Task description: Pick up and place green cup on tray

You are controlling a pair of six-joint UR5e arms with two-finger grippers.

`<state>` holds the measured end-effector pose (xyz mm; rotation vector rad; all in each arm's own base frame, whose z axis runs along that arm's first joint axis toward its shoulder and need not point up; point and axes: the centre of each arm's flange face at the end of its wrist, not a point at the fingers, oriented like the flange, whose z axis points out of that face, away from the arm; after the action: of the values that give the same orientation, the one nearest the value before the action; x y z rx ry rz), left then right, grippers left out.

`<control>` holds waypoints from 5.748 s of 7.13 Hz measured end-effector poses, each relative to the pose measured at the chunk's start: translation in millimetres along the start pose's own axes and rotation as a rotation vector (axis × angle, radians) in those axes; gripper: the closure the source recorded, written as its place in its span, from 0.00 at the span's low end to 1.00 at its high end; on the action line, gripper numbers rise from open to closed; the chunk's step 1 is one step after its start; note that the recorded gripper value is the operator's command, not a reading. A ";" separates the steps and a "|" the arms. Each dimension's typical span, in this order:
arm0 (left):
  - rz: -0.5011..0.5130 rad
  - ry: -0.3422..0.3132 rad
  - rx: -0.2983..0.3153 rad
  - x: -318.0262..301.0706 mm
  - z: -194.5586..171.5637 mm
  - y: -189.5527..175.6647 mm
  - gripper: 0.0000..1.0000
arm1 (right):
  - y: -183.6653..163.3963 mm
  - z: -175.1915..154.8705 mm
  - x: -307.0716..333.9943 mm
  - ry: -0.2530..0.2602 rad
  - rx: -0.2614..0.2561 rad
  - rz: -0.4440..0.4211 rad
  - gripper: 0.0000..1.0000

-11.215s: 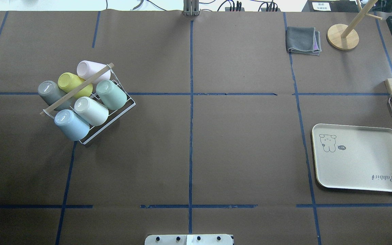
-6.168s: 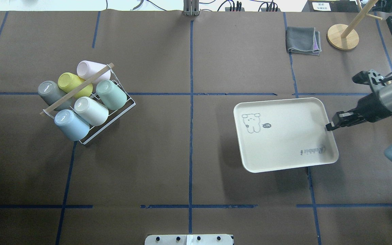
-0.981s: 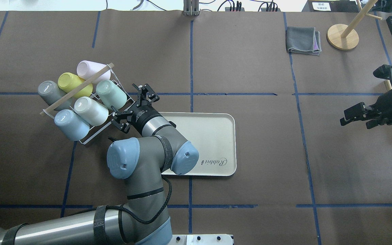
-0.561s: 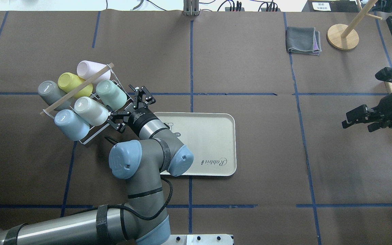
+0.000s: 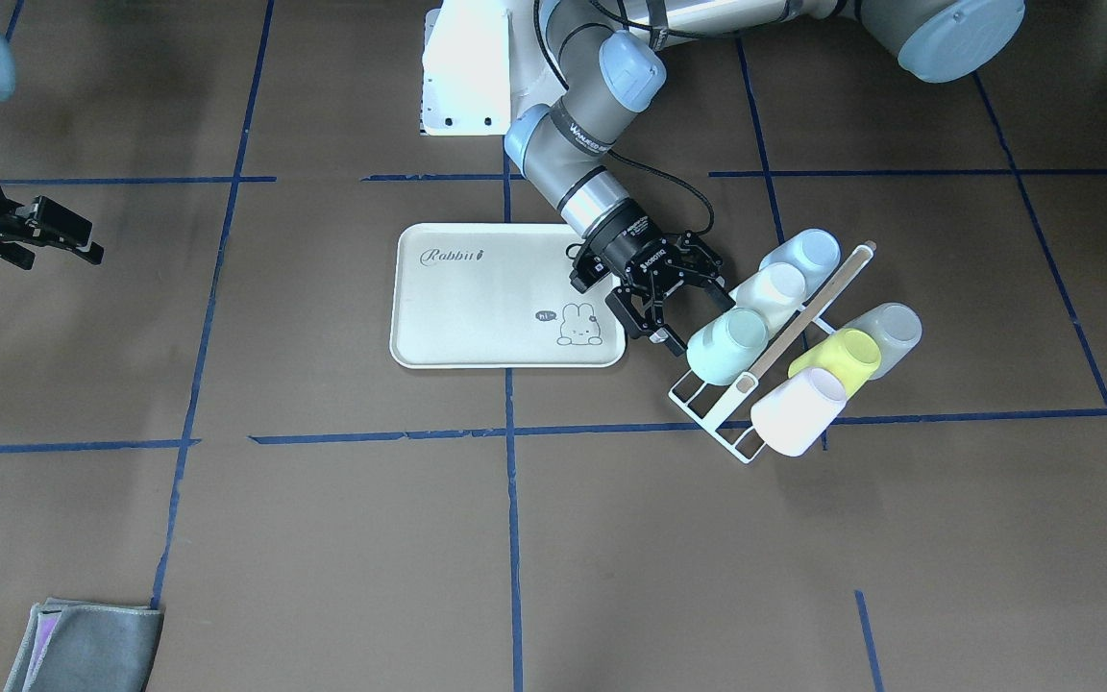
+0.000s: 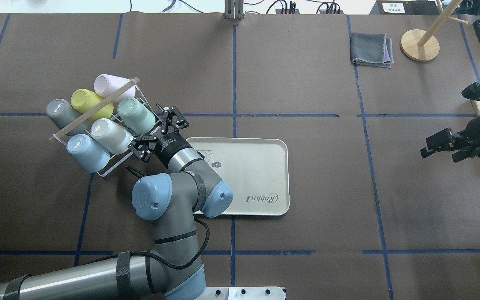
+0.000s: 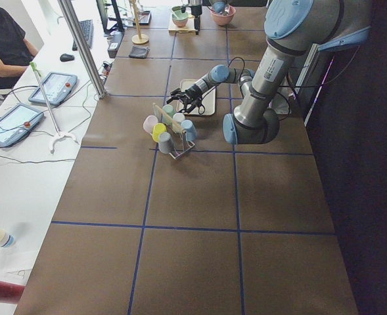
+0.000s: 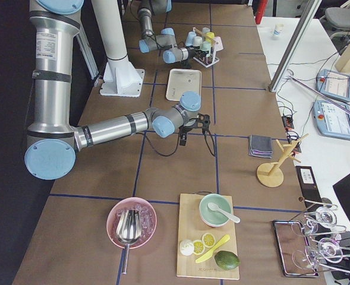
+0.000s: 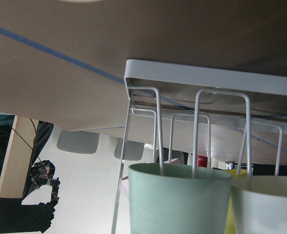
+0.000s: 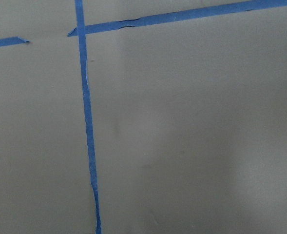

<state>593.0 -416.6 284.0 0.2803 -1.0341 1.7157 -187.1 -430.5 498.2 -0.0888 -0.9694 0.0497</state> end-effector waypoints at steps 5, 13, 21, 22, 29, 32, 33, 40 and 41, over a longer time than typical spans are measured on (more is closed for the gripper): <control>-0.031 -0.015 0.004 10.6 29.3 -17.4 0.00 | 1.1 -9.2 9.2 -0.023 -0.011 0.024 0.01; -0.034 -0.015 -0.012 11.2 38.2 -16.9 0.22 | 0.7 -16.5 14.5 -0.048 -0.022 0.039 0.01; -0.247 -0.101 0.107 20.4 -1.6 107.5 0.23 | -1.0 -16.7 14.4 -0.047 -0.018 0.040 0.01; -0.325 -0.112 0.152 18.2 -16.2 130.1 0.23 | -1.2 -16.4 14.8 -0.046 -0.018 0.040 0.01; -1.861 0.278 1.016 -14.9 -90.9 163.7 0.30 | -3.8 -21.0 14.0 -0.048 -0.003 0.035 0.01; -2.215 0.416 1.316 -21.6 -74.4 106.3 0.31 | -7.5 -30.8 15.9 -0.057 0.016 0.022 0.01; -2.254 0.444 1.376 -16.0 -70.6 89.4 0.34 | -8.2 -32.4 15.5 -0.059 0.019 0.015 0.01; -2.362 0.446 1.408 47.3 -91.7 -5.0 0.28 | -7.7 -40.4 8.2 -0.070 0.032 -0.004 0.01; -2.358 0.451 1.411 49.6 -97.4 -9.9 0.28 | -7.6 -40.4 8.1 -0.071 0.032 -0.004 0.01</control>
<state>609.6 -310.4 262.1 1.1836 1.0325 -0.1780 -149.2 -439.6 482.9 -0.0561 -1.0389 0.0649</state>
